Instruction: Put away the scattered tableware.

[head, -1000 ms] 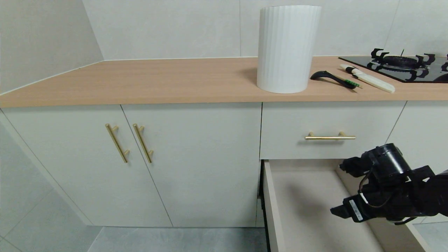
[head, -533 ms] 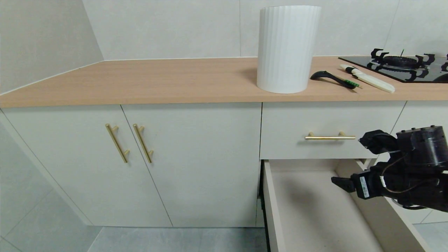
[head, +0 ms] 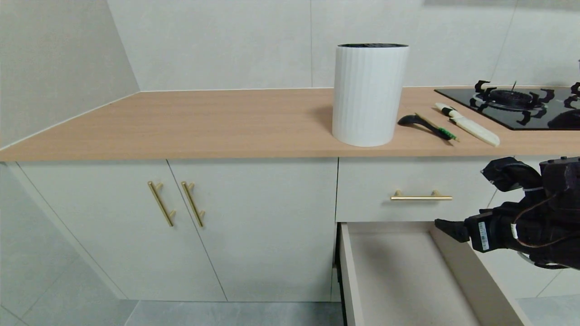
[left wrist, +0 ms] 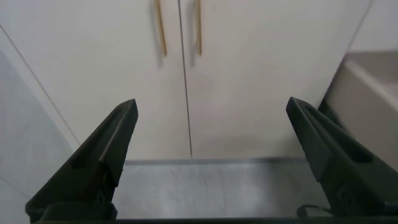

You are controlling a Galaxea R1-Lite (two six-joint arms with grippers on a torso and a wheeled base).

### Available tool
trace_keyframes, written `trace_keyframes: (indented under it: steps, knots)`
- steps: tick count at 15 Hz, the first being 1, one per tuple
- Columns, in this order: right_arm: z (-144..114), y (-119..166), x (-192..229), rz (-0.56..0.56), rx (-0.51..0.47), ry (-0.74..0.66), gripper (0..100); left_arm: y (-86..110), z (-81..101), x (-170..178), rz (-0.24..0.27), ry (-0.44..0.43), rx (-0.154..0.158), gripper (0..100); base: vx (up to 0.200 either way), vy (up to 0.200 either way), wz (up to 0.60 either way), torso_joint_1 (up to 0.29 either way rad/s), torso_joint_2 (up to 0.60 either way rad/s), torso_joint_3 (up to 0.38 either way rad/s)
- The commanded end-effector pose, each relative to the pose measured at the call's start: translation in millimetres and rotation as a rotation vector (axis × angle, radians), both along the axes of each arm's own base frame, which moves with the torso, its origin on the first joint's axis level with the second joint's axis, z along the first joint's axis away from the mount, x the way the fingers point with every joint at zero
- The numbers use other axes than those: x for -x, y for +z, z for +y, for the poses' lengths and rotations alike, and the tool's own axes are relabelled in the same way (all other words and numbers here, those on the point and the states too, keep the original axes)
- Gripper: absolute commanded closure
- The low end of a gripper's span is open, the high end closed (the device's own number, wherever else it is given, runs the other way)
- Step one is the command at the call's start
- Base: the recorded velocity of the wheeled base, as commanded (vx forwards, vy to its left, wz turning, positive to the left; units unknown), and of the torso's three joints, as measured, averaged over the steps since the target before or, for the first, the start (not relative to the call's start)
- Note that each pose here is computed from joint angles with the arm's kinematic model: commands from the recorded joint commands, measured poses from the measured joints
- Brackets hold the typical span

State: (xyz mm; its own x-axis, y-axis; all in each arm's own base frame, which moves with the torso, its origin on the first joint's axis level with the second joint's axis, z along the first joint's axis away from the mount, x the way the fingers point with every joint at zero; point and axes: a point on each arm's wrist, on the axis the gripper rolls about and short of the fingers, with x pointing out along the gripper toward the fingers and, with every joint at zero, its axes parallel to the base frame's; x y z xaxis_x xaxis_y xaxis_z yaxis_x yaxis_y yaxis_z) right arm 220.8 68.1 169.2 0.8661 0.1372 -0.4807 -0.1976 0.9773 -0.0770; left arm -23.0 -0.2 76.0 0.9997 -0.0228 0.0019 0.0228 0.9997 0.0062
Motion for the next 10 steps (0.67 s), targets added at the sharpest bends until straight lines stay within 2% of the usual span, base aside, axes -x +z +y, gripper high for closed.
trace_keyframes:
  steps: [1, 10]
  knots:
    - [-0.6, 1.4, -0.1, -0.011, -0.002, -0.003, 0, -0.1, 0.0, -0.1, 0.002, 0.0, 0.0, 0, 0.0, 0.0, 0.0, 0.168, -0.49, -0.305]
    - [-0.8, 0.3, -2.0, -0.013, -0.005, -0.006, 0, -0.1, 0.0, -0.1, 0.002, 0.0, 0.0, 0, 0.0, 0.0, 0.0, 0.188, -0.48, -0.289]
